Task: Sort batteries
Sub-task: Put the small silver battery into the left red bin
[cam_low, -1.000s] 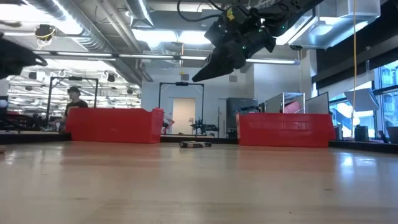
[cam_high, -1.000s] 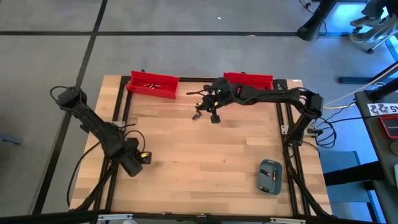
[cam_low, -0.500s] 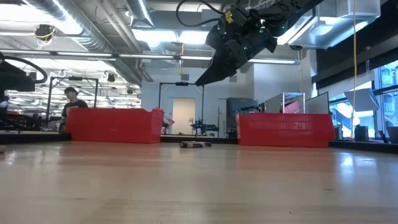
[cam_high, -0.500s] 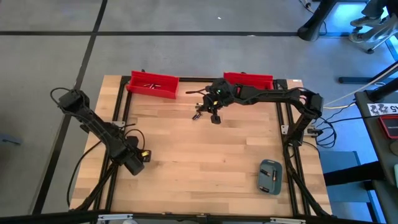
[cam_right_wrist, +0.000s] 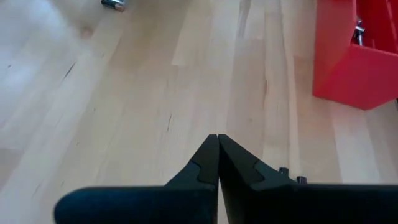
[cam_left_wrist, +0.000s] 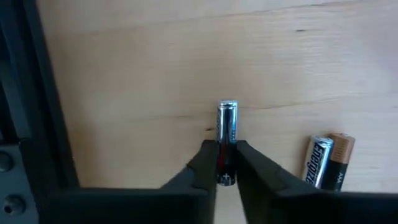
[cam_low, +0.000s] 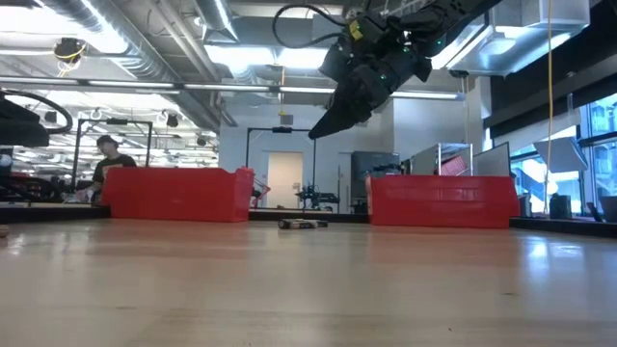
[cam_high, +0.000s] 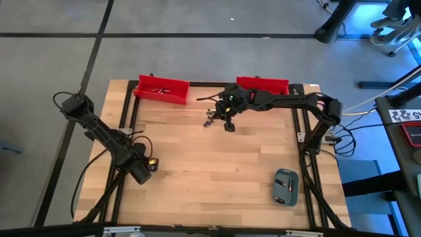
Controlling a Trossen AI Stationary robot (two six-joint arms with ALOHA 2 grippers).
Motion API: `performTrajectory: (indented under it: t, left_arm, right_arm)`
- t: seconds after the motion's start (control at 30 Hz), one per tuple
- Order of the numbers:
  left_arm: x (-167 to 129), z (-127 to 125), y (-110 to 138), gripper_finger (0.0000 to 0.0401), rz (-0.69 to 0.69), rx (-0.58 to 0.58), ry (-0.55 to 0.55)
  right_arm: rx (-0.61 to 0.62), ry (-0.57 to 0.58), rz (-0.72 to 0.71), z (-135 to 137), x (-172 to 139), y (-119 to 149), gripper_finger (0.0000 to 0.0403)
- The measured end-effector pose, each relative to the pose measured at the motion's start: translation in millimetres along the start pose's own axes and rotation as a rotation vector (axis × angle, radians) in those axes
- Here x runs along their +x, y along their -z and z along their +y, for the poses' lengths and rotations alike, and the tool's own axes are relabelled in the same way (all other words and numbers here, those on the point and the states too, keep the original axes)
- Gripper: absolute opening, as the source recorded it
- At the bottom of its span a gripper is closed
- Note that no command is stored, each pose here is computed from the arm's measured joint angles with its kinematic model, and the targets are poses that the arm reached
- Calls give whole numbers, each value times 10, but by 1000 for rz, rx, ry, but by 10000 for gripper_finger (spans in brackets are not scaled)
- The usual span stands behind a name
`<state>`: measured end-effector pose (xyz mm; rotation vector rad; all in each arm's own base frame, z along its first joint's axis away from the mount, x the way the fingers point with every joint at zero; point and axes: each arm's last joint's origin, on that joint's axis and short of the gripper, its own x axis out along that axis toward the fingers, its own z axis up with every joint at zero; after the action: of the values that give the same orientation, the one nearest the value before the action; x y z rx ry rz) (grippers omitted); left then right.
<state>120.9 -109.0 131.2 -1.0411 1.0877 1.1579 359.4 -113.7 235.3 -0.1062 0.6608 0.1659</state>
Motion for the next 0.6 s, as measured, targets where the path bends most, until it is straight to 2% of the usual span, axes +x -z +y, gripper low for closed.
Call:
performTrajectory:
  t: [0.07, 0.13, 0.23, 0.33, 0.43, 0.53, 0.6]
  left_arm:
    - [-19, -20, 3, 16, -15, 14, 20]
    - [-46, -54, -4, 17, -50, 8, 51]
    - [-111, -183, -73, 17, -193, 23, 183]
    - [-207, -350, -174, 11, -391, 82, 313]
    - [-284, -549, -327, 11, -592, 192, 402]
    - [-325, -773, -479, 11, -729, 413, 396]
    - [-356, -924, -637, 11, -803, 519, 377]
  right_arm:
    - [7, 0, -6, -27, -1, 43, 8]
    - [18, -40, -24, -10, 32, 134, 8]
    - [40, -68, -96, 34, 100, 253, 7]
    - [66, -70, -184, 131, 174, 316, 8]
    - [66, -57, -234, 216, 231, 349, 7]
    - [34, -43, -297, 237, 229, 284, 8]
    - [20, -27, -362, 219, 207, 221, 9]
